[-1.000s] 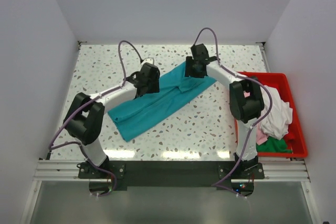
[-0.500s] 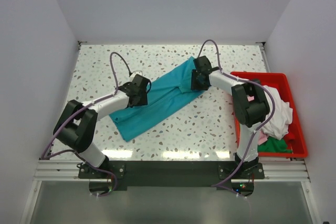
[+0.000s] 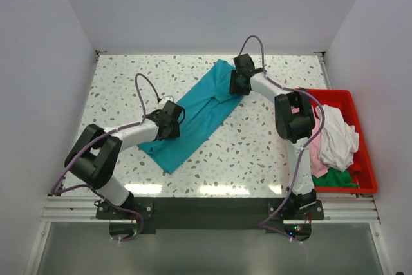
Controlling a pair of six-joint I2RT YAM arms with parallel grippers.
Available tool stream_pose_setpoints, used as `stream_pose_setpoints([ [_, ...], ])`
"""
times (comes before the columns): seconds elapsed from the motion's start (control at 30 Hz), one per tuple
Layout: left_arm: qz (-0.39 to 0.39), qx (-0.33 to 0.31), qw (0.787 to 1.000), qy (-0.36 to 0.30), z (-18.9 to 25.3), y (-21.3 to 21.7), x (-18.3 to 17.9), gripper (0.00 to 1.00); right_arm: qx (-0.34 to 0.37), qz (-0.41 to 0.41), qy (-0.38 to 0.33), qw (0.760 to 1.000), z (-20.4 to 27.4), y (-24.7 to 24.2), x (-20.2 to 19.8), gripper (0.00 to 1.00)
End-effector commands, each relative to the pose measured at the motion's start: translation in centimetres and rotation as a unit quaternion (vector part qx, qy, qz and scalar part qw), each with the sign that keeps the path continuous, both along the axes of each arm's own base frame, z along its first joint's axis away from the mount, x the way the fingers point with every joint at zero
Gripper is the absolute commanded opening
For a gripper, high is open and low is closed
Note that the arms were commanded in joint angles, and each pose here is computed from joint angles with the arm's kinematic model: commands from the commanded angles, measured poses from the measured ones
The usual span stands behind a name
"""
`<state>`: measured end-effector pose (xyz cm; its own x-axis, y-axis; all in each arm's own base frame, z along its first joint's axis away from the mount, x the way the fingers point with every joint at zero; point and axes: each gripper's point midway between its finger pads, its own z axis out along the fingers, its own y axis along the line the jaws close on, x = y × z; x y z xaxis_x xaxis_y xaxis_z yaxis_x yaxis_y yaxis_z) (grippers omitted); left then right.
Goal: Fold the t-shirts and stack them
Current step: Fold the tshirt
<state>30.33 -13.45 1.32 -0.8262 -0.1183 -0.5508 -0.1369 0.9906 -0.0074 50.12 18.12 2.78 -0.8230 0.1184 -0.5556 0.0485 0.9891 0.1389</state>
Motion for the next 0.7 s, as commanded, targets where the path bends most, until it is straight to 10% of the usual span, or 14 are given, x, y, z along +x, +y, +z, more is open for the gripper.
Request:
stream_pose_setpoints([
  [0.0, -0.011, -0.063, 0.998, 0.026, -1.9, -4.0, -2.5, 0.49, 0.002, 0.018, -0.016, 1.0, -0.1, 0.2, 4.1, 0.43],
  [0.33, -0.06, -0.251, 0.966, 0.026, 0.5, -17.7, -4.4, 0.54, 0.042, 0.11, -0.096, 0.988, 2.8, 4.8, 10.4, 0.57],
  [0.67, -0.078, -0.216, 0.971, -0.061, 8.8, -16.1, -2.1, 0.63, 0.018, 0.068, -0.169, 0.983, 15.8, 2.2, 8.7, 0.82],
])
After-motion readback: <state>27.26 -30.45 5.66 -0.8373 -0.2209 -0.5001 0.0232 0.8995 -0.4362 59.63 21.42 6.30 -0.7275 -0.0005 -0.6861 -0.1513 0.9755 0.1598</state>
